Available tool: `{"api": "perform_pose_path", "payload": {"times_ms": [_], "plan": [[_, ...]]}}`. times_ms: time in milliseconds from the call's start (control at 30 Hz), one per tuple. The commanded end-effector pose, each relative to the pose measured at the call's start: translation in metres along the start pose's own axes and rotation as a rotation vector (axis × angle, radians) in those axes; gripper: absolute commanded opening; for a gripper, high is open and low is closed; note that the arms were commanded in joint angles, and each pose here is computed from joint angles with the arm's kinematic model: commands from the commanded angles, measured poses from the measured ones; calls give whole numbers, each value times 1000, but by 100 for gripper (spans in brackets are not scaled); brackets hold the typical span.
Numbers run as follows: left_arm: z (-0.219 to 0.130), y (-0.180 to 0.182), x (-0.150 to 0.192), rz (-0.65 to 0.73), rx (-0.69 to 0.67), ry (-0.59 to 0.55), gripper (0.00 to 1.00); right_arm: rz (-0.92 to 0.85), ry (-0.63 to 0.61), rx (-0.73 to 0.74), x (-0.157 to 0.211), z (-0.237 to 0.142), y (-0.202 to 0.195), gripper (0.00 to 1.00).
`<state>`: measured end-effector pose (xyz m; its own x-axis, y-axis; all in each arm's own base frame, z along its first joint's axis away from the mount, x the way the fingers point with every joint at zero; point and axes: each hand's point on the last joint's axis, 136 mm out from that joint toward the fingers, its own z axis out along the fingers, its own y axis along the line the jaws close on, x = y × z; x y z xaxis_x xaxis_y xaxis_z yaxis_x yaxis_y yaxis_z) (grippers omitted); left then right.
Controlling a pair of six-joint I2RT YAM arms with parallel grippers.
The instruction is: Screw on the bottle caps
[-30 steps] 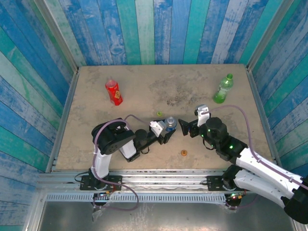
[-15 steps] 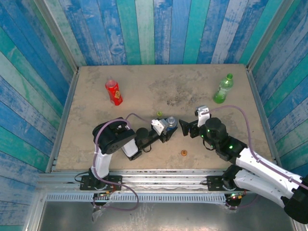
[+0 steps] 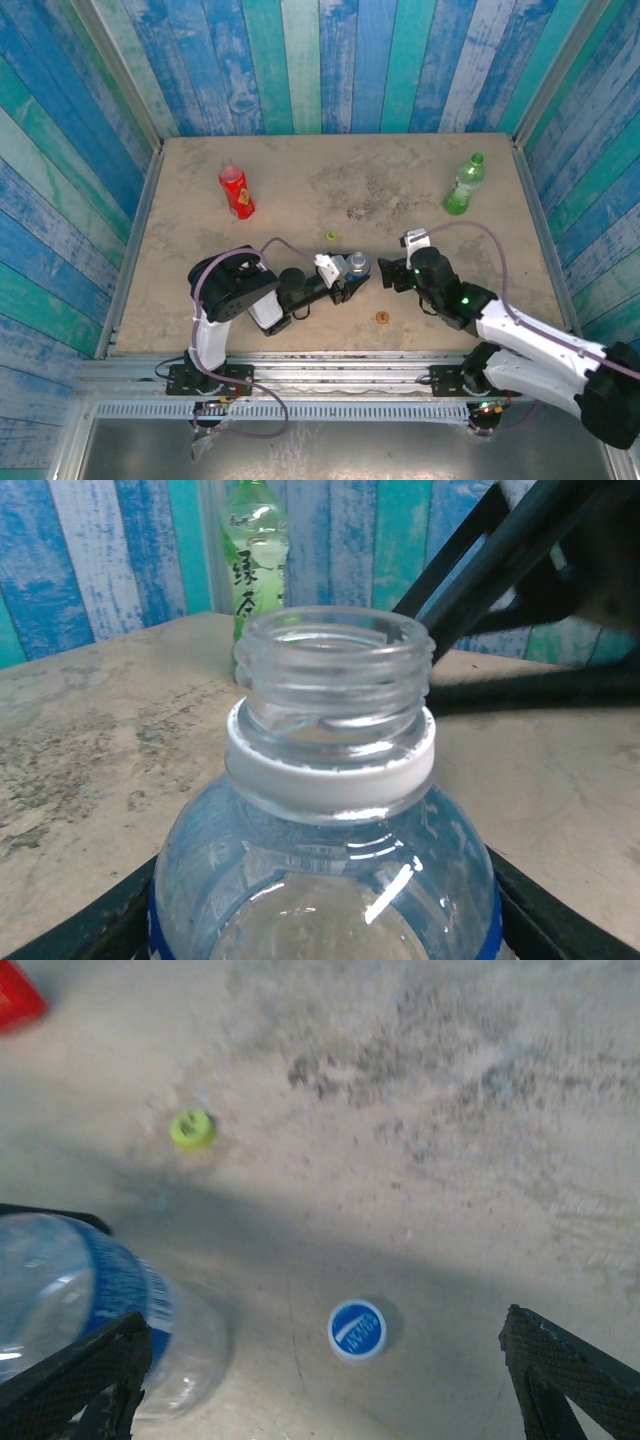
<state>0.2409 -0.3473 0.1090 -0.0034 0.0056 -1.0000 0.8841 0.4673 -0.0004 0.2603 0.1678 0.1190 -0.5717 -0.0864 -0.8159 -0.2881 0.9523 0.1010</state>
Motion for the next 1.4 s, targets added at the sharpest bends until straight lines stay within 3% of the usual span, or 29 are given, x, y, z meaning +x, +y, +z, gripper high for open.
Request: {"api": "perform_pose_path", "payload": {"times_ms": [0, 267, 900, 1367], "plan": [[-6, -15, -11, -23, 73, -31, 59, 13, 115, 42, 18, 15, -4, 87], [-7, -6, -13, -83, 22, -39, 55, -29, 288, 47, 41, 48, -3, 68], [-9, -13, -8, 0, 56, -10, 58, -34, 370, 66, 58, 82, -6, 52], [-9, -10, -7, 3, 40, -13, 58, -43, 357, 56, 51, 75, -5, 38]]}}
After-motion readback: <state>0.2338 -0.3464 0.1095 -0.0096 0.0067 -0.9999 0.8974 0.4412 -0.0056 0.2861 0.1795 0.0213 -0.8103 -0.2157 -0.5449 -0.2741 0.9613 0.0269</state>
